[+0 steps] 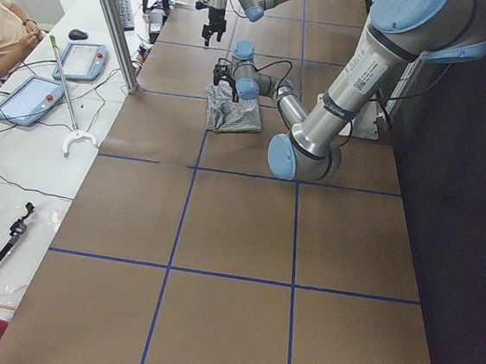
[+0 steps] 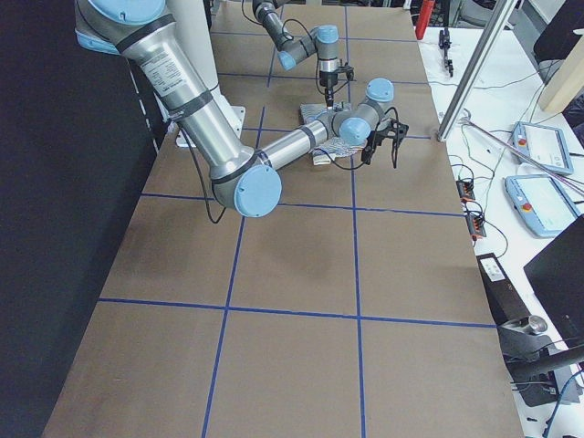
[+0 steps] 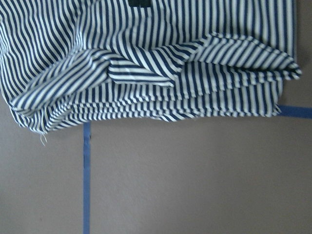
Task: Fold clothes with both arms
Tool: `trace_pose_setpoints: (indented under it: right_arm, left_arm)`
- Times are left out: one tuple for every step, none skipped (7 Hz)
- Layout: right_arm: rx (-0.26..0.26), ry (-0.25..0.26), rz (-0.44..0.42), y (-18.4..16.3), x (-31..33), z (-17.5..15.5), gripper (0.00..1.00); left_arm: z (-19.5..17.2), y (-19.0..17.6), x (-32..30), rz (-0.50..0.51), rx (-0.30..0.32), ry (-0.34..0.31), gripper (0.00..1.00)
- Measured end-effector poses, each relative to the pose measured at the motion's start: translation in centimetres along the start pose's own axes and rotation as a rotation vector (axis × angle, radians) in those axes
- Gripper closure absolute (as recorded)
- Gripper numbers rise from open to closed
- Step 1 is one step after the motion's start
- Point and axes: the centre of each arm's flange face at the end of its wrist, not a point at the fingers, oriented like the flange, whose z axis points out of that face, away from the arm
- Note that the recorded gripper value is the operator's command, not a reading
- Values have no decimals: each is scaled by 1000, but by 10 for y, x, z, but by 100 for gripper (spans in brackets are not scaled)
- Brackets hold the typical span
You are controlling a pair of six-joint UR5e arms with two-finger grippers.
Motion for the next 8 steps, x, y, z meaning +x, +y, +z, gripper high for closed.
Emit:
trace_pose_setpoints:
  right_arm:
    - [0,-2,-1,0,3,-2,0]
    - [1,-4,-2,1,5,-3,0]
    - [2,-5,-2,2,8,-4,0]
    - [2,-3,-1,2,12,-4,0]
    - [3,0,0,2,16,-2,0]
    - [3,-1,-1,4,17,-3,0]
    - [3,-6,-4,5,16,-6,0]
    - [4,-11,-7,7,15,-9,0]
  left_arm:
    - [15,-3,8,21,-18,-15,100]
    - [25,-8,9,48,-17,-30,100]
    - [32,-17,9,69,4,-40,100]
    - [37,-35,5,82,35,-40,100]
    - [39,-65,-4,98,75,-35,100]
    - [29,-102,-16,124,121,-33,100]
    - [11,-135,-27,147,164,-38,100]
    - [-7,-159,-37,163,195,-44,100]
